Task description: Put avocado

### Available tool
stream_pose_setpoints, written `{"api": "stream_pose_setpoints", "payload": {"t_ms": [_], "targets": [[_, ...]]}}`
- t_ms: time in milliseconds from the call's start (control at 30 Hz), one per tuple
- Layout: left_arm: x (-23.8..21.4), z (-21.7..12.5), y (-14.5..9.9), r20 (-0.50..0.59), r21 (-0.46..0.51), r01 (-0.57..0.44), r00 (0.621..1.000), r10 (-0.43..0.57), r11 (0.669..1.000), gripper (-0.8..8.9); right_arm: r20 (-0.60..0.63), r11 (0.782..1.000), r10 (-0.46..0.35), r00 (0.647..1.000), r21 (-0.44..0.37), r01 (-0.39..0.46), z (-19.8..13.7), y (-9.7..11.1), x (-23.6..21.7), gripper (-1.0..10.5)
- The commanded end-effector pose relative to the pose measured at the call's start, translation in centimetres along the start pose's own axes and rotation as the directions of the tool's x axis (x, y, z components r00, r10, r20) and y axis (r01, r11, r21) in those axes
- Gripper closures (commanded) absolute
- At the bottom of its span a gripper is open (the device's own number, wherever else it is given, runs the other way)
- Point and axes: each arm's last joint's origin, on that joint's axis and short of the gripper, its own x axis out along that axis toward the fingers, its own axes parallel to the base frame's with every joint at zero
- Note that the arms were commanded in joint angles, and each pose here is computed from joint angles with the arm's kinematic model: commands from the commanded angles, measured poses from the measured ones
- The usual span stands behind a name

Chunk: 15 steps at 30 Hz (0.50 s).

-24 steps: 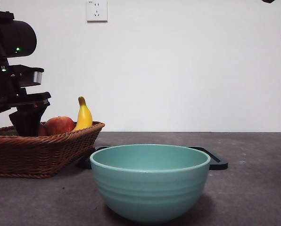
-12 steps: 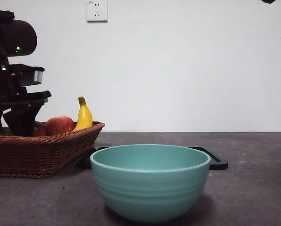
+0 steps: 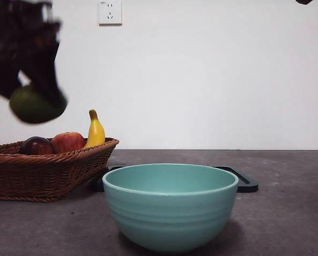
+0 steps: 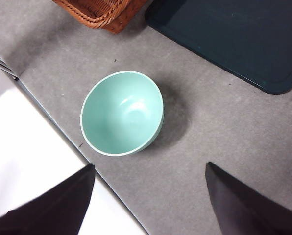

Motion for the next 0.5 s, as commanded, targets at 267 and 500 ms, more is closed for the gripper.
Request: {"api": "stream_pose_setpoints", "payload": {"t_ms": [267,500], "targets": [[-0.3,-0.5,-7.3,-0.03,0.192,0.19,0.982,-0.188,0.963,6.11,0.013,1.0,0.003,1.0,-0.01,-0.002,0.4,0.1,-0.1,5.8],[2.6,-1.0,-11.0,-0.105,0.286,0.272,0.962,-0.252,0.919,6.11,0.013,1.0,0.002,1.0,-0.01,-0.002,0.4,0.1,-0.1,5.8]]}}
